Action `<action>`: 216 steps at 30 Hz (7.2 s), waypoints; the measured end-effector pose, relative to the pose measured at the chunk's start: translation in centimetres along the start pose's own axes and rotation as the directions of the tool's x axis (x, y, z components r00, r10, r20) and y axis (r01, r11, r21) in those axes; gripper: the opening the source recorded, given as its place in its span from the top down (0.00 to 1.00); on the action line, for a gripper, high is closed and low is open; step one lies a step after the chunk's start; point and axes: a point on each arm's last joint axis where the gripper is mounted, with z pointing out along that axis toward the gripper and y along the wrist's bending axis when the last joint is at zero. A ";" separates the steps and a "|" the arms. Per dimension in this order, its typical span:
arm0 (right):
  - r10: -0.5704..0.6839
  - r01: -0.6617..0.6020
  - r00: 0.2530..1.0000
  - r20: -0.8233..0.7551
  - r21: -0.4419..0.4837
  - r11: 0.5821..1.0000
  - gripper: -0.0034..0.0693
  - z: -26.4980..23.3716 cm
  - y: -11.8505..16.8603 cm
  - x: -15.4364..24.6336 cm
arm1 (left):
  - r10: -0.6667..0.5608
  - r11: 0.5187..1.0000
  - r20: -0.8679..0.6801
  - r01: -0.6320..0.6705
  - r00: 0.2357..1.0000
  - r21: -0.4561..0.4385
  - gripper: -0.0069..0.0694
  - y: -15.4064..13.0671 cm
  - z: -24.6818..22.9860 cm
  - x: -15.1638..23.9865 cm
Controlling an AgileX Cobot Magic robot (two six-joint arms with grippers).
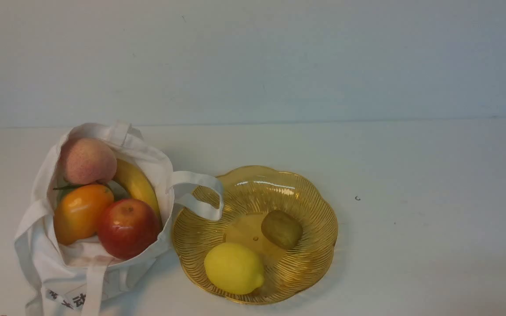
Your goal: Take the fruit out of the cloth bag on the white table and place them on a plate.
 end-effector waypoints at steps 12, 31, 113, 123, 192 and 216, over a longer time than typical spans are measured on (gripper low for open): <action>-0.002 0.002 1.000 0.000 0.000 1.000 0.97 0.0 0.0 0.0 | 0.000 1.000 0.000 0.000 1.000 0.000 0.92 0.0 0.0 0.0; -0.002 0.002 1.000 0.000 0.000 1.000 0.97 0.0 0.0 0.0 | 0.000 1.000 0.000 0.000 1.000 0.000 0.92 0.0 0.0 0.0; -0.002 0.002 1.000 0.000 0.000 1.000 0.97 0.0 0.0 0.0 | 0.004 0.987 -0.817 0.129 0.577 0.096 0.04 -5.6 22.5 -12.0; -0.002 0.002 1.000 0.000 0.000 1.000 0.97 0.0 0.0 0.0 | 0.022 0.986 -0.801 0.118 0.598 0.115 0.14 -5.6 21.5 -13.1; -0.002 0.002 1.000 0.000 0.000 1.000 0.97 0.0 0.0 0.0 | 0.363 0.914 -0.491 -0.201 0.792 0.351 0.92 -9.0 3.3 -23.6; -0.002 0.002 1.000 0.000 0.000 1.000 0.97 0.0 0.0 0.0 | 0.000 0.901 -0.033 0.014 0.999 0.433 0.92 -3.6 -1.0 -7.0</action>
